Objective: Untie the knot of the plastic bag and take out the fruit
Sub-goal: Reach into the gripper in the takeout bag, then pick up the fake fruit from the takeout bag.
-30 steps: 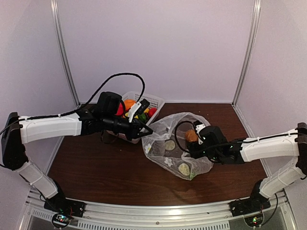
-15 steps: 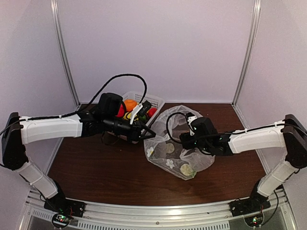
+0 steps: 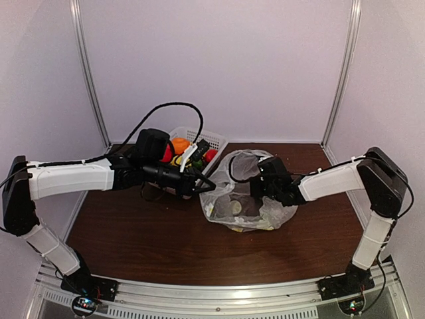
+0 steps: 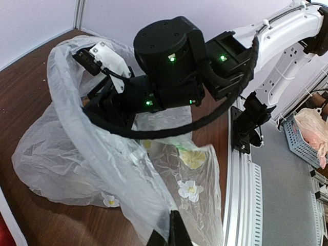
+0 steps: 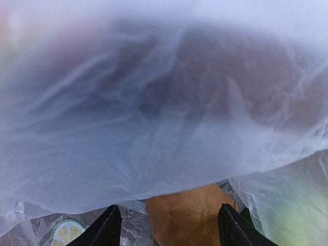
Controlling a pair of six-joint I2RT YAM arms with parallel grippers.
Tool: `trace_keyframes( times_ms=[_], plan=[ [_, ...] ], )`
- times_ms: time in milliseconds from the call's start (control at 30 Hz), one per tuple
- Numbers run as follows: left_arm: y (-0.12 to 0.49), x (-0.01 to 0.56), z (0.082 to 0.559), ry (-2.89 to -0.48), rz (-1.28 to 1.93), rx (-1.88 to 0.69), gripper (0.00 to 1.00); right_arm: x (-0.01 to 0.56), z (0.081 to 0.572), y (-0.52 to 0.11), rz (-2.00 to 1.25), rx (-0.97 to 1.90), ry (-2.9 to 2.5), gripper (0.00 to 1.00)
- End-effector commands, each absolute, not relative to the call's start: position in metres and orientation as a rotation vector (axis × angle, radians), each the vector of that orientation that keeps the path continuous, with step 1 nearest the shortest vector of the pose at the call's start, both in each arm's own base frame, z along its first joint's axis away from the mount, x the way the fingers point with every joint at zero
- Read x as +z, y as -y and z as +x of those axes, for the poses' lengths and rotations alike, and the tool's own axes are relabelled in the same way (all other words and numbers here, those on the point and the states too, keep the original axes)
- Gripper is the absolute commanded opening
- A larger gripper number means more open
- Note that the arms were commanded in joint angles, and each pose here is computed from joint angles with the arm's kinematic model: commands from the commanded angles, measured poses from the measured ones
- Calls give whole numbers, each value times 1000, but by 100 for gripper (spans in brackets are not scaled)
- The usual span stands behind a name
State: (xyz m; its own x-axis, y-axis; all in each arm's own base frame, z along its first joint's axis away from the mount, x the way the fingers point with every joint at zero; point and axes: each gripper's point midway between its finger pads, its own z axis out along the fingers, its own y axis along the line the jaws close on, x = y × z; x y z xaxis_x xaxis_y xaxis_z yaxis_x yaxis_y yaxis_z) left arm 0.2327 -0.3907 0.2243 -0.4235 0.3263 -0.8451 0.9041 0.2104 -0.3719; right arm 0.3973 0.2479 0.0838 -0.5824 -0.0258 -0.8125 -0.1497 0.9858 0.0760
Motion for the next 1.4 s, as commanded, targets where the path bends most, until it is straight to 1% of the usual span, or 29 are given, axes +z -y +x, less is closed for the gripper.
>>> trace_keyframes(
  times_ms=[0, 100, 167, 267, 400, 500, 567, 667, 800, 900, 1067, 1233, 1367],
  plan=[
    [395, 231, 227, -1823, 1162, -1233, 0, 80, 414, -231, -57, 98, -2186, 68],
    [396, 231, 225, -1820, 1165, -1237, 0, 75, 419, -232, -68, 128, -2196, 76],
    [396, 231, 225, -1821, 1169, -1239, 0, 71, 423, -235, -87, 190, -2200, 79],
    [397, 230, 223, -1820, 1175, -1245, 0, 67, 427, -237, -94, 244, -2205, 82],
    [398, 229, 222, -1821, 1178, -1251, 0, 60, 434, -233, -87, 248, -2223, 88],
    [399, 228, 221, -1823, 1182, -1254, 0, 52, 438, -232, -90, 251, -2236, 89],
    [399, 229, 221, -1820, 1182, -1254, 0, 49, 439, -232, -93, 254, -2241, 88],
    [399, 228, 221, -1824, 1183, -1253, 0, 49, 440, -231, -96, 268, -2239, 79],
    [399, 226, 222, -1830, 1182, -1251, 0, 54, 439, -236, -117, 304, -2228, 66],
    [400, 224, 222, -1835, 1181, -1250, 0, 61, 437, -239, -137, 328, -2212, 59],
    [399, 223, 224, -1846, 1175, -1236, 0, 75, 432, -244, -171, 378, -2185, 55],
    [398, 220, 228, -1863, 1157, -1209, 0, 99, 416, -250, -238, 463, -2137, 53],
    [397, 213, 233, -1895, 1137, -1172, 0, 118, 391, -254, -271, 531, -2104, 54]
  ],
)
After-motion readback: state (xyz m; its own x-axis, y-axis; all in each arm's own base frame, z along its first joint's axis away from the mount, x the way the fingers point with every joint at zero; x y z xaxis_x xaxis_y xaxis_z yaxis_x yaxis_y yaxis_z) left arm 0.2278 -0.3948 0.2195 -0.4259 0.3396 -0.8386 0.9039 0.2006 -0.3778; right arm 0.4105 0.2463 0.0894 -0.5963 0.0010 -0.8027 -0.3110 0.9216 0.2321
